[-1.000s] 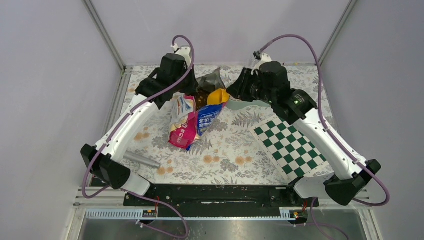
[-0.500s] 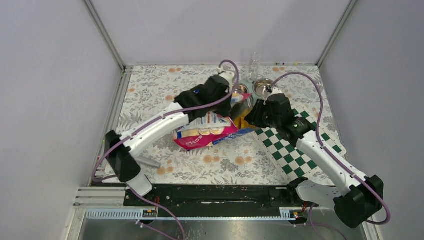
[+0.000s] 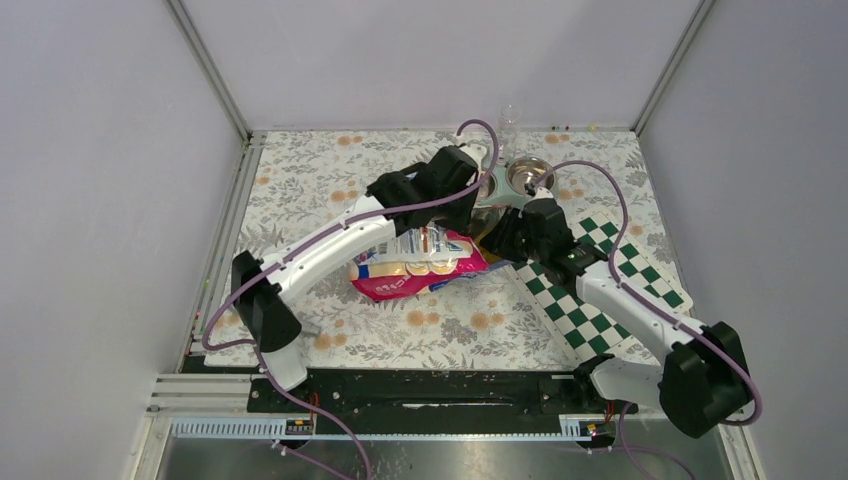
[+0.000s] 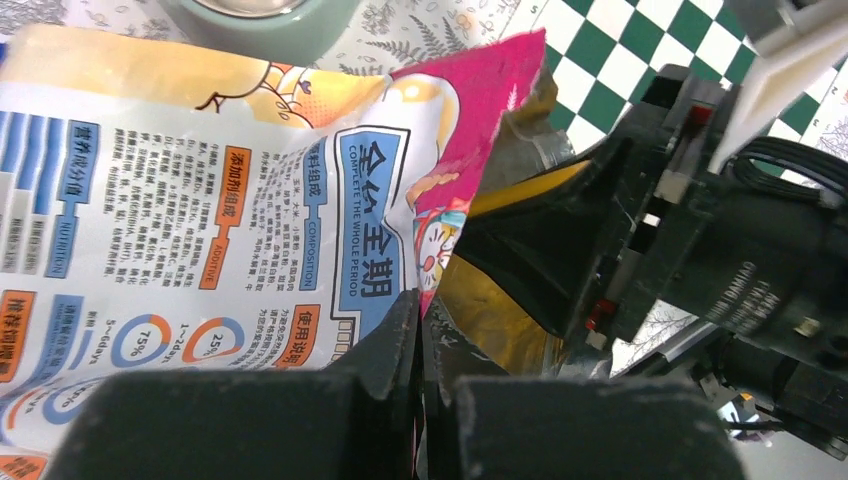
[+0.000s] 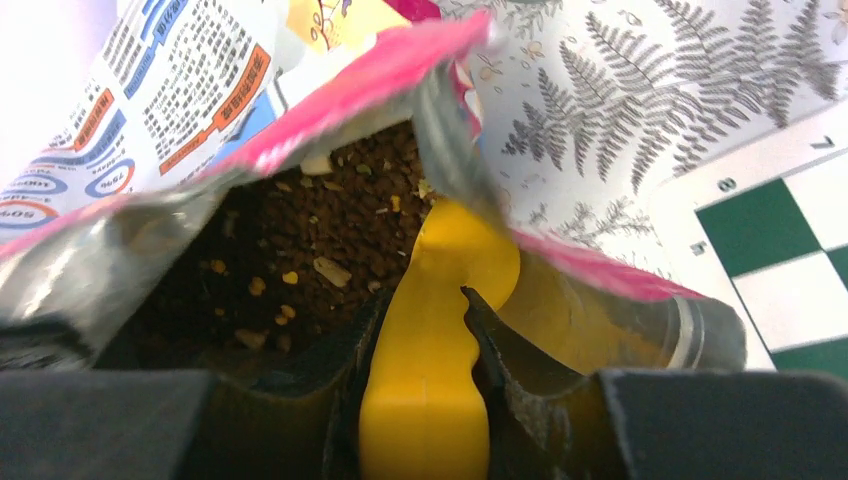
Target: Serve the pet food
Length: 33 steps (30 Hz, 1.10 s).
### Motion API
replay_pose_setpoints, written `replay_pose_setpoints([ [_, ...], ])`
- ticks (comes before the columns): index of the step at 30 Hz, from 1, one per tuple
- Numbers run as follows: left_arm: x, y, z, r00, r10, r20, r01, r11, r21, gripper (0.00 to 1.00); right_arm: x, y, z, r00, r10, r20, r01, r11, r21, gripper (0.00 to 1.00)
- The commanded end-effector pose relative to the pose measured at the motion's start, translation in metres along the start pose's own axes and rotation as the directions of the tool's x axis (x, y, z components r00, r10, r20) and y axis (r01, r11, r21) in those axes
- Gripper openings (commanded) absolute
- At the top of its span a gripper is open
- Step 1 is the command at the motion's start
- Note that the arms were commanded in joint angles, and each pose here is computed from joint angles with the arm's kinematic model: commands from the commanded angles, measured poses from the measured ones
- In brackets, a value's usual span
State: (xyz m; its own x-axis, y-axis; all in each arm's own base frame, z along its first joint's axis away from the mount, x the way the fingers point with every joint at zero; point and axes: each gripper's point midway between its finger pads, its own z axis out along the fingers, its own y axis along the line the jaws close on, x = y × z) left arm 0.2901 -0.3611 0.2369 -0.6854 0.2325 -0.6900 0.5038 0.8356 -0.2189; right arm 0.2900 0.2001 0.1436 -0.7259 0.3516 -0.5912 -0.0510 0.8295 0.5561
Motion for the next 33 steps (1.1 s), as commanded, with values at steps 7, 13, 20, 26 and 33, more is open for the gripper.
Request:
replay_pose_setpoints([
  [7, -0.068, 0.002, -0.057, 0.982, -0.043, 0.186, 0.036, 0.999, 0.039, 0.0, 0.001, 0.035, 0.041, 0.993, 0.108, -0.05, -0.115, 0.982, -0.153, 0.0],
  [13, -0.071, 0.014, -0.06, 0.981, -0.084, 0.178, 0.076, 0.996, 0.05, 0.0, 0.0, 0.075, 0.045, 0.969, 0.217, -0.121, -0.246, 0.911, -0.333, 0.0],
  [20, -0.079, 0.037, -0.069, 0.974, -0.099, 0.206, 0.1, 0.995, 0.007, 0.0, -0.013, 0.112, 0.036, 0.933, 0.309, -0.184, -0.36, 0.795, -0.489, 0.0],
  [26, -0.081, 0.062, -0.08, 0.968, -0.097, 0.232, 0.111, 0.992, -0.051, 0.0, -0.032, 0.13, 0.015, 0.928, 0.333, -0.165, -0.367, 0.746, -0.556, 0.0],
  [33, -0.08, 0.087, -0.097, 0.963, -0.066, 0.262, 0.098, 0.989, -0.111, 0.0, -0.058, 0.129, -0.012, 0.934, 0.351, -0.07, -0.327, 0.758, -0.564, 0.0],
])
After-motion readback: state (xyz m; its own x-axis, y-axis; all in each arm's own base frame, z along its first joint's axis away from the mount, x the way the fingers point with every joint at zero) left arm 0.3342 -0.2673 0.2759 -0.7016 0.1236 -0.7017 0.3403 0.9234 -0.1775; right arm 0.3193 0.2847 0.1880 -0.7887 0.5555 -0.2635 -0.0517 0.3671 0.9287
